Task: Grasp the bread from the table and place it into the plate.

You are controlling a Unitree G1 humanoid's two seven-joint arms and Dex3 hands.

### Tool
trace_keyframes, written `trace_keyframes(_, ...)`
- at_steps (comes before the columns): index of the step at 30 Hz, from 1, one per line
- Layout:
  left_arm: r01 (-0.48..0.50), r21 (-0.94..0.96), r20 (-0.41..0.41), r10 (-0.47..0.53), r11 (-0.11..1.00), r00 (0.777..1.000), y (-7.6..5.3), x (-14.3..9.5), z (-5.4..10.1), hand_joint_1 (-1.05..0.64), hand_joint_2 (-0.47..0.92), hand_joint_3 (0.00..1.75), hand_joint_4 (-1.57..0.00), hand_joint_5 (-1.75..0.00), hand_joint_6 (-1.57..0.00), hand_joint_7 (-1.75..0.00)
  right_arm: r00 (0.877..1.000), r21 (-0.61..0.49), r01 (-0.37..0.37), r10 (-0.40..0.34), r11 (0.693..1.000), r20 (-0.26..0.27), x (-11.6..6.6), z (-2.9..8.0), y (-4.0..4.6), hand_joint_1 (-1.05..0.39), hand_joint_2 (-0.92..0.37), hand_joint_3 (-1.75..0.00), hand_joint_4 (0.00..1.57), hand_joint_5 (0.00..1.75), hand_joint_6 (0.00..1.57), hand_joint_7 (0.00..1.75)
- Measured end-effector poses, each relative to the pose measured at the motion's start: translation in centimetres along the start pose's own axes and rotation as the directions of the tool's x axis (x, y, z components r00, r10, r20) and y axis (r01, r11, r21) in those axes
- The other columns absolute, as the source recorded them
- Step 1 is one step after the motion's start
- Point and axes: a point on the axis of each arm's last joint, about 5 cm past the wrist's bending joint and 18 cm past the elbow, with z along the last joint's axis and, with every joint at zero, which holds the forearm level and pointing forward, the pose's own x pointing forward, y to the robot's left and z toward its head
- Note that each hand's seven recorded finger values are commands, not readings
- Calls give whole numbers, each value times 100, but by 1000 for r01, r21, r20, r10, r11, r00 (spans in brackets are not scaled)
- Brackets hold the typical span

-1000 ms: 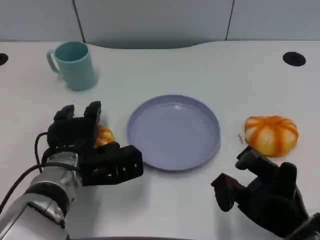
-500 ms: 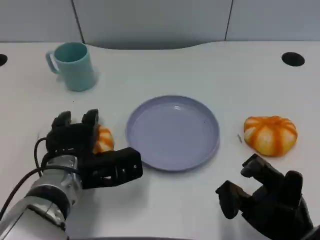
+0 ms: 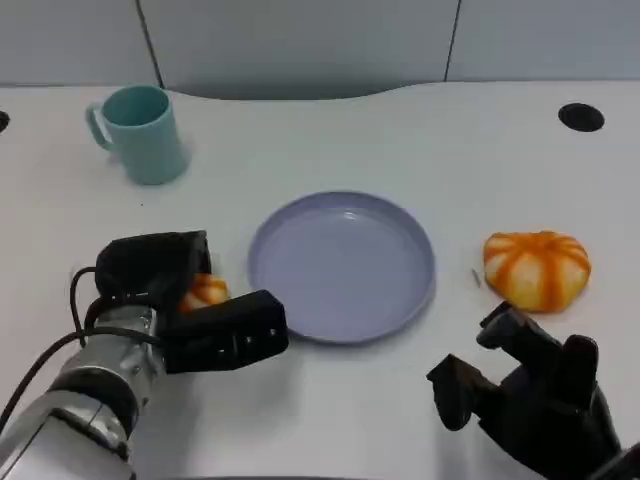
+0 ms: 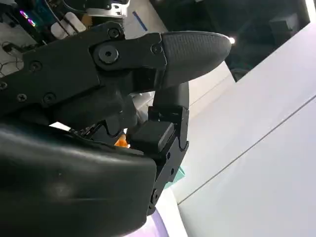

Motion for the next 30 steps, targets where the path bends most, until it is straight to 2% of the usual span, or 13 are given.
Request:
trace_keyframes(1,-1,-5,-2,1,1000,1000,2,1,-4,-105,5,150,-113,-175,-110,-150,1000,3,0,0,1000,-5,4,-3,2,-79,-92,-30,90,148,80,104)
trace_keyframes(2,-4,-18,-7,3,1000,1000,6,2,-8,-105,4,150,-107,-175,-105,-148,1000,6,0,0,1000,-9,11,-4,3,-79,-92,-29,90,148,80,104)
trace_keyframes(6,-23,-104,-32,20,994,999,37,10,-45,-105,12,146,-101,-175,-98,-154,1000,3,-3,3,1000,-10,55,12,9,-78,-92,-29,90,147,81,103)
trace_keyframes(9,-45,-149,-53,38,988,998,75,16,-111,-105,20,145,-100,-175,-87,-169,1000,-2,-15,15,1000,-8,99,32,10,-79,-92,-29,91,147,81,102)
trace_keyframes(10,-49,-149,-54,42,988,998,84,16,-132,-105,29,145,-85,-175,-79,-172,1000,-2,-17,16,1000,-9,108,34,9,-78,-92,-30,92,148,82,103)
trace_keyframes(12,-64,-171,-61,54,983,997,112,18,-177,-105,38,140,-74,-175,-73,-174,1000,-7,-14,14,1000,-12,125,35,4,-77,-92,-33,90,150,81,103)
trace_keyframes(15,-111,-187,-69,100,976,993,214,52,-246,-105,52,130,-82,-175,-66,-175,1000,-10,-10,10,1000,-10,146,26,-13,-77,-92,-34,89,151,81,103)
trace_keyframes(19,-204,-183,-56,197,962,979,433,145,-270,-105,55,125,-79,-175,-60,-175,1000,-15,-21,21,1000,-9,194,25,-20,-78,-92,-35,89,150,81,103)
trace_keyframes(20,-218,-190,-55,212,957,976,474,163,-264,-105,65,103,-82,-175,-57,-175,1000,-15,-24,24,1000,-11,203,23,-24,-78,-92,-34,89,150,82,103)
trace_keyframes(22,-243,-235,-44,240,941,970,534,190,-234,-105,74,84,-80,-175,-55,-175,1000,-16,-24,23,1000,-16,213,18,-32,-78,-92,-34,89,150,82,103)
trace_keyframes(24,-266,-301,-31,269,916,962,591,218,-176,-105,88,55,-75,-175,-56,-170,1000,-15,-24,24,1000,-18,225,11,-36,-78,-92,-34,89,150,82,103)
trace_keyframes(26,-280,-367,-11,296,887,955,644,247,-93,-105,91,45,-70,-174,-57,-165,999,-18,-33,33,999,-13,244,11,-37,-78,-92,-33,90,149,82,102)
trace_keyframes(30,-256,-477,55,319,841,946,688,281,115,-105,92,40,-68,-174,-59,-160,999,-16,-51,51,999,-17,284,19,-41,-78,-92,-33,90,148,82,101)
